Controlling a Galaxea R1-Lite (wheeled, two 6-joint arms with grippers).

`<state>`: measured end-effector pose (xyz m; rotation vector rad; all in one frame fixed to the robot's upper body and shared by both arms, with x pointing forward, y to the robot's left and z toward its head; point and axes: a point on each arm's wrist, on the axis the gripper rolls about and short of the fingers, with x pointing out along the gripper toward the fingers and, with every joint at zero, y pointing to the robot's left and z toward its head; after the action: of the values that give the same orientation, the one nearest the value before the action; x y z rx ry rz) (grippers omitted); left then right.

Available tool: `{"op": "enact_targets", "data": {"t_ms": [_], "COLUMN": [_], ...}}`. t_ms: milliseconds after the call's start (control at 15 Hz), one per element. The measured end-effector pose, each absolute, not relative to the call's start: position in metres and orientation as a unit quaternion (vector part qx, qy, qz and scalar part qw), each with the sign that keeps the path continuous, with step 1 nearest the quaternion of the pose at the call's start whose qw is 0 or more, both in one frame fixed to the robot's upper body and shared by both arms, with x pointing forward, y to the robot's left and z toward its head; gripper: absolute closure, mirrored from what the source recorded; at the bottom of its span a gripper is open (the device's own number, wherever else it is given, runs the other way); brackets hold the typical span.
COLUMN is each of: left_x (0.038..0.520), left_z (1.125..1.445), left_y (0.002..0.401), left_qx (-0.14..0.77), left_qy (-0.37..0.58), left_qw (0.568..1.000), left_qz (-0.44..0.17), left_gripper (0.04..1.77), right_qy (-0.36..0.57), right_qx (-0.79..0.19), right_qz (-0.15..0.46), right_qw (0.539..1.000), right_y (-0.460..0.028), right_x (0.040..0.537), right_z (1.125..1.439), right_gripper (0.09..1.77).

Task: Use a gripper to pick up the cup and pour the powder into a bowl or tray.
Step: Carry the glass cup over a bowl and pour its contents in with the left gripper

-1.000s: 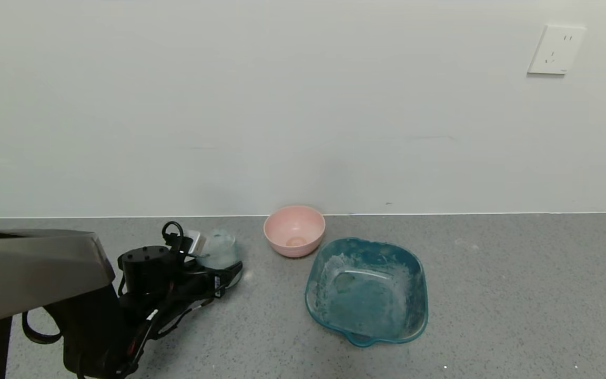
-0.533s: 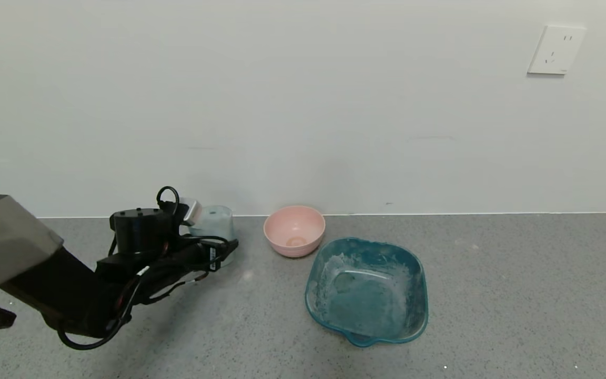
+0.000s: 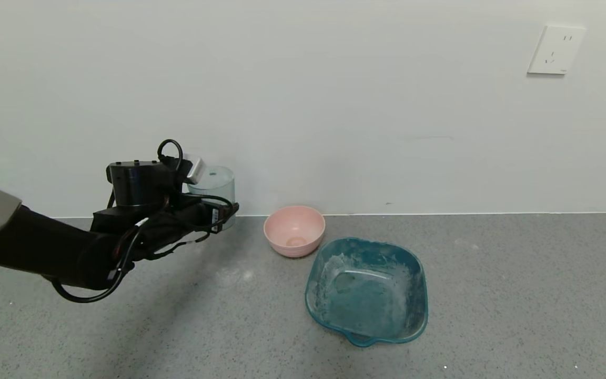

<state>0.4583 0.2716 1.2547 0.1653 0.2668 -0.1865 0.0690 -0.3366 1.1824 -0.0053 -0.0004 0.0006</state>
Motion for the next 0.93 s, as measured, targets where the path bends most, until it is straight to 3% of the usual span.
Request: {"op": "enact_targets", "data": {"t_ms": [467,933], "left_x": [0.469,0.477], "left_z": [1.276,1.272], "left_y": [0.243,0.217], "left_qx": [0.156,0.238], "left_qy": [0.111,0.099], "left_qw": [0.973,0.957], "left_qz": [-0.131,-0.131], "left_gripper": [0.52,0.52], "right_qy": [0.0,0.0], "right_qx": [-0.003,-0.003], "right_qz": [0.001,0.001], "right_qw": [1.0,1.0], "right_y": [-0.337,-0.337], "right_x": [0.069,0.069], "right_z": [1.182,1.182], "right_gripper": [0.15,0.15]}}
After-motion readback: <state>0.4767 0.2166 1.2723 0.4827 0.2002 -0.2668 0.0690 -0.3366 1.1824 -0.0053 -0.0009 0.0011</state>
